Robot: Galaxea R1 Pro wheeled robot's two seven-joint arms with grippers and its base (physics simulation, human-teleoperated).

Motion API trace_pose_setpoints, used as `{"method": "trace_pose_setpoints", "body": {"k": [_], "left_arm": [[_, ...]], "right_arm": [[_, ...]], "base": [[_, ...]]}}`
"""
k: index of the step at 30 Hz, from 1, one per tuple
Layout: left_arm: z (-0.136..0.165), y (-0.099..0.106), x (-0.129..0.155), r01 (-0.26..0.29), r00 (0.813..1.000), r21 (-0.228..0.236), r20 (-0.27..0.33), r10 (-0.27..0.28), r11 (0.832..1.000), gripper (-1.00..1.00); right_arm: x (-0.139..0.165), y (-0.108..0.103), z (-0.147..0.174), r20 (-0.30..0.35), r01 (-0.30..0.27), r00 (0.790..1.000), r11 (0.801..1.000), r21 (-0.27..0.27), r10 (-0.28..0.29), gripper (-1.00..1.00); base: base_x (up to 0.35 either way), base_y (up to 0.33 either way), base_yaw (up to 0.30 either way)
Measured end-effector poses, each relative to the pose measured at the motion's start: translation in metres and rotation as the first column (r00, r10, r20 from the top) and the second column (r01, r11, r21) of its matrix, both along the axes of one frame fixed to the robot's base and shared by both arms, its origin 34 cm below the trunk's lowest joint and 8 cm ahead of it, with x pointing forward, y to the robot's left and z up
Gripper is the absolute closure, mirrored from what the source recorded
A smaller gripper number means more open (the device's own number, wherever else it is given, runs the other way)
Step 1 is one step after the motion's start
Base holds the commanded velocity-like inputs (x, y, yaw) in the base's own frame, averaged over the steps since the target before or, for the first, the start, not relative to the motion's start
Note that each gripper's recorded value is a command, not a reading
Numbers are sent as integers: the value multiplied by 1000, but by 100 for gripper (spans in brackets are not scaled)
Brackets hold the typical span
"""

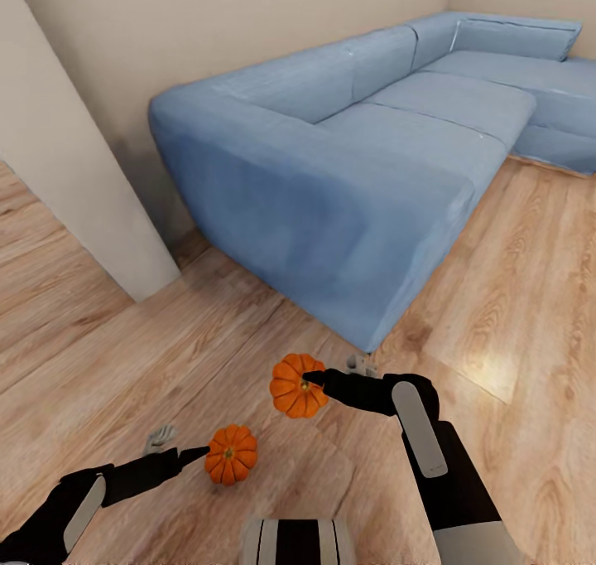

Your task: Place each of the two pumpkins and all three candles from the living room inside a cabinet in the living room (use any cabinet), then make sure every cabinet is closed, and position the cauldron so it is next to a table in the living room.

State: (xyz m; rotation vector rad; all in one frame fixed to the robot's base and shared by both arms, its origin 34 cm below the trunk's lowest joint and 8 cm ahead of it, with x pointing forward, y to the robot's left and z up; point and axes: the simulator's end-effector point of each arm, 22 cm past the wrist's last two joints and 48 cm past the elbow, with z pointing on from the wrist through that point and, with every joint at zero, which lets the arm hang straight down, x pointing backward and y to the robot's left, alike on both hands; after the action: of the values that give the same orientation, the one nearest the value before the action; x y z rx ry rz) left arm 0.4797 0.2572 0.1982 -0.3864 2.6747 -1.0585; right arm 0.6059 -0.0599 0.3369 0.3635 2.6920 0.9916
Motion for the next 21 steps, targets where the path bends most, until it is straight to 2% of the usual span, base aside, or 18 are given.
{"method": "trace_pose_setpoints", "body": {"k": [5, 21], "left_arm": [[-9, -12, -5, 2, 1000, -13, -16, -2, 1000, -100], [-24, -12, -16, 1, 999, -11, -47, -2, 1000, -100]], "right_arm": [[-7, 1, -14, -29, -1, 1000, 1000, 1, 1, 100], [-16, 2, -36, -73, -1, 997, 1000, 3, 2, 100]], "base": [[0, 0, 0], [0, 0, 0]]}}
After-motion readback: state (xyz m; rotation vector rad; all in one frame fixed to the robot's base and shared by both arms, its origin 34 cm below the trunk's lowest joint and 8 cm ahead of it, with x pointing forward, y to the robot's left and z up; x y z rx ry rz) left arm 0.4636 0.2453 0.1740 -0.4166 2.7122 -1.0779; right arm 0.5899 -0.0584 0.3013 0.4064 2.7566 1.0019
